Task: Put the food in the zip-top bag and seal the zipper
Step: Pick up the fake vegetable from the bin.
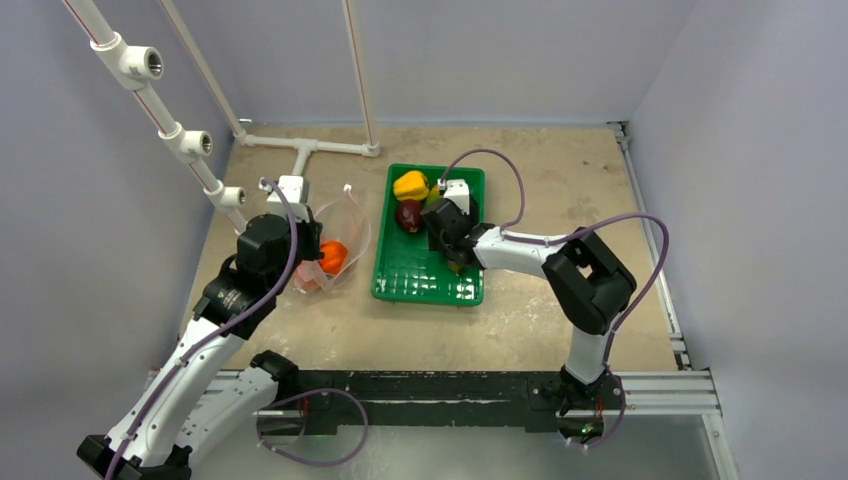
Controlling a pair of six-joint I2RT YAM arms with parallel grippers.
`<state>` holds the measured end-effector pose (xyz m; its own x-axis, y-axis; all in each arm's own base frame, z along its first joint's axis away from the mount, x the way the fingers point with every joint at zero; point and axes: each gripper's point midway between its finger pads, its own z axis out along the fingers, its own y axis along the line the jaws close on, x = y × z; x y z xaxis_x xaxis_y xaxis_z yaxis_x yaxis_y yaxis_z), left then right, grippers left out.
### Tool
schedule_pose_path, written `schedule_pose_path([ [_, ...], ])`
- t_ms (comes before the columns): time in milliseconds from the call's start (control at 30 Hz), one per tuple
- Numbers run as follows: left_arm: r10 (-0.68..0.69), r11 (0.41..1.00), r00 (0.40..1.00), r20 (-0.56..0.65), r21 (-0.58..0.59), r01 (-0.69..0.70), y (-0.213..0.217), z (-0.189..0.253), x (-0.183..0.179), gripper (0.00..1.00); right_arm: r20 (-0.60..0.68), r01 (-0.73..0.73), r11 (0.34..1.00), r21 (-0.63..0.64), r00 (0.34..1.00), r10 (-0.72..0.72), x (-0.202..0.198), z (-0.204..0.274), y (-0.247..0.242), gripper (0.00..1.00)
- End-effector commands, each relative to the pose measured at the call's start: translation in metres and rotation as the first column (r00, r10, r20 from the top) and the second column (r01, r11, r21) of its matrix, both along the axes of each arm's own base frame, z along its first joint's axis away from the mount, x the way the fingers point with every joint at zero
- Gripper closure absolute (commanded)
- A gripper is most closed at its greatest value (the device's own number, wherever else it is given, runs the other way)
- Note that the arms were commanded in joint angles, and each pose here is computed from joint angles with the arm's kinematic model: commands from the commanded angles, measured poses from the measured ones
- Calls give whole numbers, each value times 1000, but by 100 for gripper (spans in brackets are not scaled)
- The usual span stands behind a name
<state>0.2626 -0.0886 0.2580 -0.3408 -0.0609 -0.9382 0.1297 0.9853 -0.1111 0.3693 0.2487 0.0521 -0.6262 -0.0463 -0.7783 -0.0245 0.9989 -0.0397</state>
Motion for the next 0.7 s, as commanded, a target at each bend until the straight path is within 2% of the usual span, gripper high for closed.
schedule_pose_path([
  [0,-17,1000,999,38,-7,17,-4,8,3,100,67,-8,997,80,998,3,10,34,11,47],
  [200,-18,1000,999,36,-7,18,-4,8,3,100,134,-33,988,153,991,12,10,79,15,60],
  [367,-18,1000,999,36,-6,19,-4,8,3,100,209,-121,958,261,976,66,5,132,28,62],
  [533,-17,1000,999,37,-7,17,-3,9,3,100,311,-254,893,371,940,138,-7,194,45,62],
  [667,-18,1000,999,36,-6,18,-4,8,2,100,434,-397,810,431,878,200,-25,250,60,61],
])
